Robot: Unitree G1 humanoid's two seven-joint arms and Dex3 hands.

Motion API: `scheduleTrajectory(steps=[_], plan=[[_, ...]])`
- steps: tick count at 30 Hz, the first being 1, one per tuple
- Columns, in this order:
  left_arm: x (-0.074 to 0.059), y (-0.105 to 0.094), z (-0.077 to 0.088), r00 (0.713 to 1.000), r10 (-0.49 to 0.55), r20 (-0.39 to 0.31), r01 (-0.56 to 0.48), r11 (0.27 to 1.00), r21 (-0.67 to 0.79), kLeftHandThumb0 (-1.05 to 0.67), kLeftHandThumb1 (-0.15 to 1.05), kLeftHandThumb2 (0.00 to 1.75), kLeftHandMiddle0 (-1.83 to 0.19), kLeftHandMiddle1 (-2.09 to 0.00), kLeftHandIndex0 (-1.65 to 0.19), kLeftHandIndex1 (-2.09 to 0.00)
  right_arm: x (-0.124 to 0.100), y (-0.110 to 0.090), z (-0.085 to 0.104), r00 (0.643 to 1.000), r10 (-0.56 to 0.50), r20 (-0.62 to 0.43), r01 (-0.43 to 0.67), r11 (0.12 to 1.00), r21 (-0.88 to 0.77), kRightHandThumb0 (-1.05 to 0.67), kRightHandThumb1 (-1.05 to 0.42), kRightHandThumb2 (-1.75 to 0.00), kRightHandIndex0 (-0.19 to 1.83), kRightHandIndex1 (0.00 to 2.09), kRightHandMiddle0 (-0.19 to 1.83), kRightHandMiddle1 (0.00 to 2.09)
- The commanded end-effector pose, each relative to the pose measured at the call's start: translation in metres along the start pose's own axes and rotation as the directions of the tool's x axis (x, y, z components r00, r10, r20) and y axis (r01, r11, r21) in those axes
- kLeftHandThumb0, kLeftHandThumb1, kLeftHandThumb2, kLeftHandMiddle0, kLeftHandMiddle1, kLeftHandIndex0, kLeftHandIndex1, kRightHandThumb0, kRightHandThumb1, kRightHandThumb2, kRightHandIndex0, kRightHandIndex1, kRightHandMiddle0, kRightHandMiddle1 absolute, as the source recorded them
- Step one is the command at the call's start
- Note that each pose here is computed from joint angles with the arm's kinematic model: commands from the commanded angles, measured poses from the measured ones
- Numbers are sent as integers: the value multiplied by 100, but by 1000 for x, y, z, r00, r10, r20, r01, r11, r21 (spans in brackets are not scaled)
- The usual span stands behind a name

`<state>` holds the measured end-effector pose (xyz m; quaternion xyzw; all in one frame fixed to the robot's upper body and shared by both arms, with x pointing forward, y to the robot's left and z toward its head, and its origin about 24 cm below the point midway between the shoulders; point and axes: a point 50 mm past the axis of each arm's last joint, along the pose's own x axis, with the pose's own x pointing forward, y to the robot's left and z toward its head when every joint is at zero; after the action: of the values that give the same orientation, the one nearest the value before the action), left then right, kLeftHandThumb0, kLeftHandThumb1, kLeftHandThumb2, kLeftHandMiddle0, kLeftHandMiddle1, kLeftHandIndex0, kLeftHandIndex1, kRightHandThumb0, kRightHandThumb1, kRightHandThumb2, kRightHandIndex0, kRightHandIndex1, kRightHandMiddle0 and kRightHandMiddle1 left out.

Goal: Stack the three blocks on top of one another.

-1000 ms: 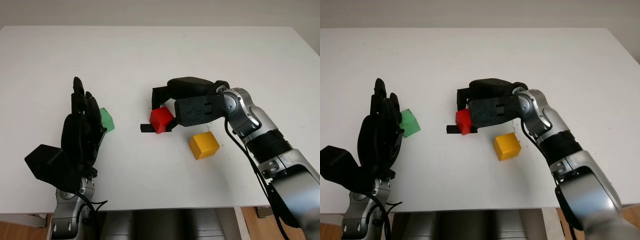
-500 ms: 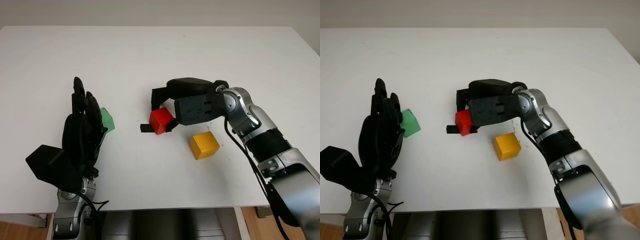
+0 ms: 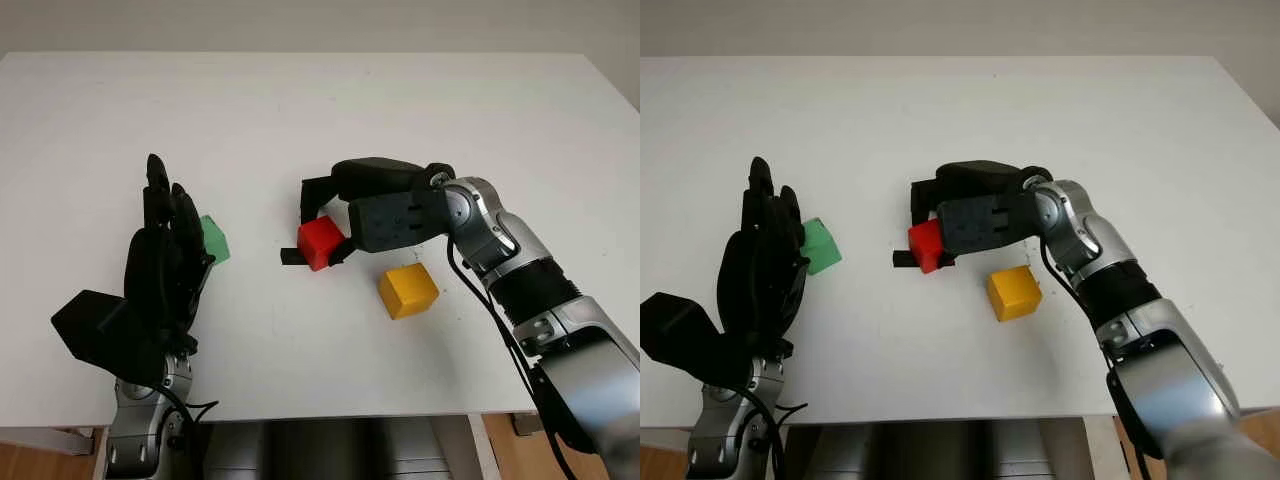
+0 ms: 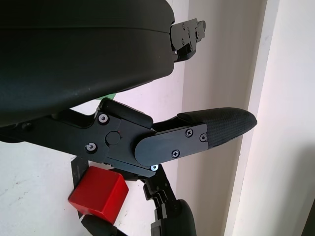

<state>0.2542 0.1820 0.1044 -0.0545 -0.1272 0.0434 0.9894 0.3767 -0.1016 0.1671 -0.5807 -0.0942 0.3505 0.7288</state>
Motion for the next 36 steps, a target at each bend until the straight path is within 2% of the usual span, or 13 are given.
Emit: scheduleTrajectory(steps=[1,11,13,14,16,17,20,27,30,36], plan=[[-2,0,-3,1000,4,-12,-4,1000,-2,-76,105,65,19,0,19,0,4,1,7,999,1,32,-1,1000,-1,-48,-97,-5,20,72,36,167],[-2,0,-3,1000,10,-15,-10,1000,-2,-76,105,63,19,0,19,0,7,6,5,999,-3,48,0,999,48,-50,-97,-5,15,81,29,162],[-2,0,-3,1000,7,-13,-7,1000,0,-76,105,63,19,0,19,0,6,6,3,998,-9,59,4,997,76,-54,-95,-5,9,81,14,150],[-2,0,-3,1000,4,-14,-4,1000,0,-76,105,64,19,0,19,0,6,6,3,998,-11,63,6,997,82,-58,-94,-5,6,78,6,138],[-2,1,-3,1000,1,-15,-1,1000,1,-76,105,64,19,0,19,0,5,6,2,998,-15,68,10,997,82,-60,-92,-5,4,74,3,121],[-2,1,-3,1000,2,-15,-2,1000,3,-76,105,64,19,0,19,0,4,5,2,997,-18,70,12,997,79,-64,-92,-5,2,70,-1,105],[-2,1,-3,1000,5,-14,-5,1000,2,-76,105,64,19,0,19,0,3,4,2,997,-22,68,18,997,69,-69,-91,-5,0,58,3,68],[-2,2,-3,1000,1,-16,-1,1000,4,-76,105,64,19,0,19,0,-7,-6,-3,1000,-10,29,10,999,32,-80,-89,-5,-7,23,1,18],[-3,3,-3,1000,-3,-16,3,1000,3,-76,105,64,19,0,19,0,-15,-13,-5,1000,-18,23,18,1000,23,-83,-89,-5,-10,15,-5,10],[-3,4,-1,1000,-7,-20,7,1000,8,-76,105,63,19,0,19,0,-51,-39,-15,996,-86,5,86,994,73,-82,-90,-6,-13,9,-10,6]])
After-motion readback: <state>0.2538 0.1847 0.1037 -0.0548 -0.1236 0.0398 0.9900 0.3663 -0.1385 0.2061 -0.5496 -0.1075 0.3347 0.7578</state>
